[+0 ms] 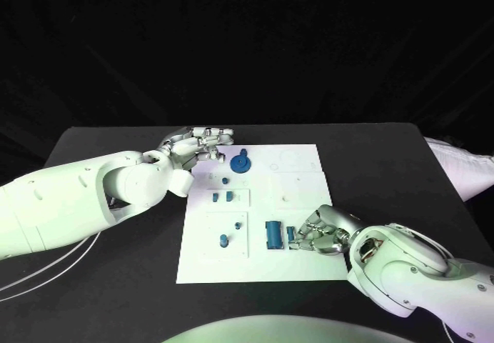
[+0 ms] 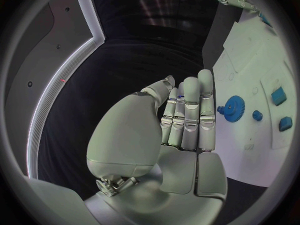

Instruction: Assemble the parts on the task board

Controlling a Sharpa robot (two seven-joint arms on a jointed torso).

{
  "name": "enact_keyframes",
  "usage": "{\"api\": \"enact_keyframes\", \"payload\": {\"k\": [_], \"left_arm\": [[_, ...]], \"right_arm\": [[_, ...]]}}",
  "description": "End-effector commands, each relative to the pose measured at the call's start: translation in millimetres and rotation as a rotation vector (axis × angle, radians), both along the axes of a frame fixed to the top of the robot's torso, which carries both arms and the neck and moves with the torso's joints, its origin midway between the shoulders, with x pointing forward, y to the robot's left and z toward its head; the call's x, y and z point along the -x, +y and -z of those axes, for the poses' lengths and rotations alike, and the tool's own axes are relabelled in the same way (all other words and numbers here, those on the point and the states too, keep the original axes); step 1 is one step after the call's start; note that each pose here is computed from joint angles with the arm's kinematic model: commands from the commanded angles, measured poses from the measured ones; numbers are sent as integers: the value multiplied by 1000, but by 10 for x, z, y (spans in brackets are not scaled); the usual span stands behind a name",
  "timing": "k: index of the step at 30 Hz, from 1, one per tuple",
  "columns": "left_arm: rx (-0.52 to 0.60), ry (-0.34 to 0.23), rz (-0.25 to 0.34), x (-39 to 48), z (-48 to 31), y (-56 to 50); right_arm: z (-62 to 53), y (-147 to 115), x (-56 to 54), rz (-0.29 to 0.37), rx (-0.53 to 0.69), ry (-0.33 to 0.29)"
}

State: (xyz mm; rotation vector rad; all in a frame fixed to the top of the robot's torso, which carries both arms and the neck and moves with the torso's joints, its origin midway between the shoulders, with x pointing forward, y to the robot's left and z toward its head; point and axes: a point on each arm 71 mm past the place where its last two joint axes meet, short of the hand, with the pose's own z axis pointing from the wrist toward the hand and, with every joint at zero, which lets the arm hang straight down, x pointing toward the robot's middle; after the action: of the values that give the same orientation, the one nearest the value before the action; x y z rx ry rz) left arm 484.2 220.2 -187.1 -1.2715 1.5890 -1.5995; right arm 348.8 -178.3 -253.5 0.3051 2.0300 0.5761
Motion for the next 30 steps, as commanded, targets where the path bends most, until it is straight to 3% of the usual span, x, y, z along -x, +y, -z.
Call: {"api": "enact_keyframes", "payload": {"k": [1,11,15,18,25,30], "left_arm": [[8,-5,19,6,-9,-23],[7,-5,18,1,-6,-13],[6,-6,13,-13,2,4],[4,-6,5,-27,18,24],[15,-14,-41,-27,81,73],[25,-28,-91,-50,110,90]], "right_arm": [[26,15,-1,-19,15,-3],[-53,-13,40,8,-46,-16],[-118,-83,-7,43,-125,-10],[-160,-149,-108,81,-236,-11],[-187,-351,-429,245,-652,-33],[-166,-466,-745,266,-845,-59]]}}
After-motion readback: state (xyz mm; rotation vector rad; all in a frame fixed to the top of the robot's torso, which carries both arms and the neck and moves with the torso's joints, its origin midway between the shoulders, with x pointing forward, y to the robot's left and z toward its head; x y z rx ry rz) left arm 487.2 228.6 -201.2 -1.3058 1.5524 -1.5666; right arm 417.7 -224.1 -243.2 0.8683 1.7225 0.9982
